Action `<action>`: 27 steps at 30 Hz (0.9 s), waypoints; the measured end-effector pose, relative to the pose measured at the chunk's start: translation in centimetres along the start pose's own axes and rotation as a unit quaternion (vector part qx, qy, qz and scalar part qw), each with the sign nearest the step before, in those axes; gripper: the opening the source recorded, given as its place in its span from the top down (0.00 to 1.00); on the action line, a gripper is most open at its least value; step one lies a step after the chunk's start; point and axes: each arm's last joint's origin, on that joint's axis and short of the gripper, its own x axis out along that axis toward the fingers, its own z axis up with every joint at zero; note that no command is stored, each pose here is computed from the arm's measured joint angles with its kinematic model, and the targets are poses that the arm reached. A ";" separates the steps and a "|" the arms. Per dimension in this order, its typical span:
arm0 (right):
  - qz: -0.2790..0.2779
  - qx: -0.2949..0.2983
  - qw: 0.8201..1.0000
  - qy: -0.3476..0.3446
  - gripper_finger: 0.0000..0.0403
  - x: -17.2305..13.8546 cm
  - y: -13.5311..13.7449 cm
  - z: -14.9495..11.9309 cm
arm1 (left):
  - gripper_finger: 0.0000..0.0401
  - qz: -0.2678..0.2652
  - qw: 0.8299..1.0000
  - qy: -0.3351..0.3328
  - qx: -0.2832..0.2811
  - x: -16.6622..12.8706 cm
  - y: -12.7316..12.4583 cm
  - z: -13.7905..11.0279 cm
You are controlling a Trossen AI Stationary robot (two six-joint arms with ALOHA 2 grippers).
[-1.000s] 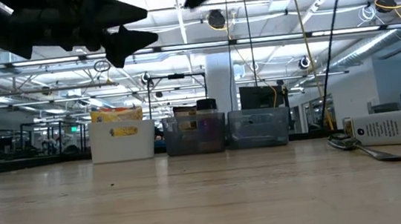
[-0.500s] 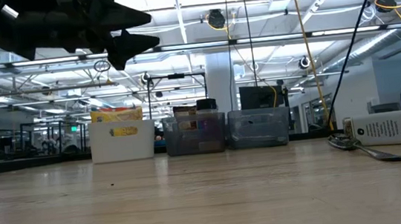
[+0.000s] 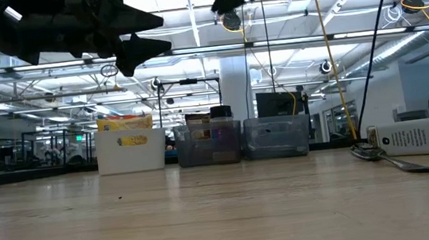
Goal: Pick & Place Food Item
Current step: Put the white seasoning bottle into the left black bin
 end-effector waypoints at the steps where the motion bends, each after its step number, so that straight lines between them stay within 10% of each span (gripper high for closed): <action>1: 0.010 0.000 1.000 -0.005 0.48 0.6 0.4 -0.8 | 0.32 0.000 1.000 0.000 -0.002 0.0 0.0 0.0; 16: -0.044 0.049 0.952 -0.300 0.51 -3.1 4.6 -14.9 | 0.32 -0.004 1.000 0.001 0.015 0.0 -0.4 -0.1; 27: -0.115 0.057 0.977 -0.169 0.52 -7.7 2.9 -12.9 | 0.32 -0.003 1.000 -0.012 0.024 0.0 -0.4 0.2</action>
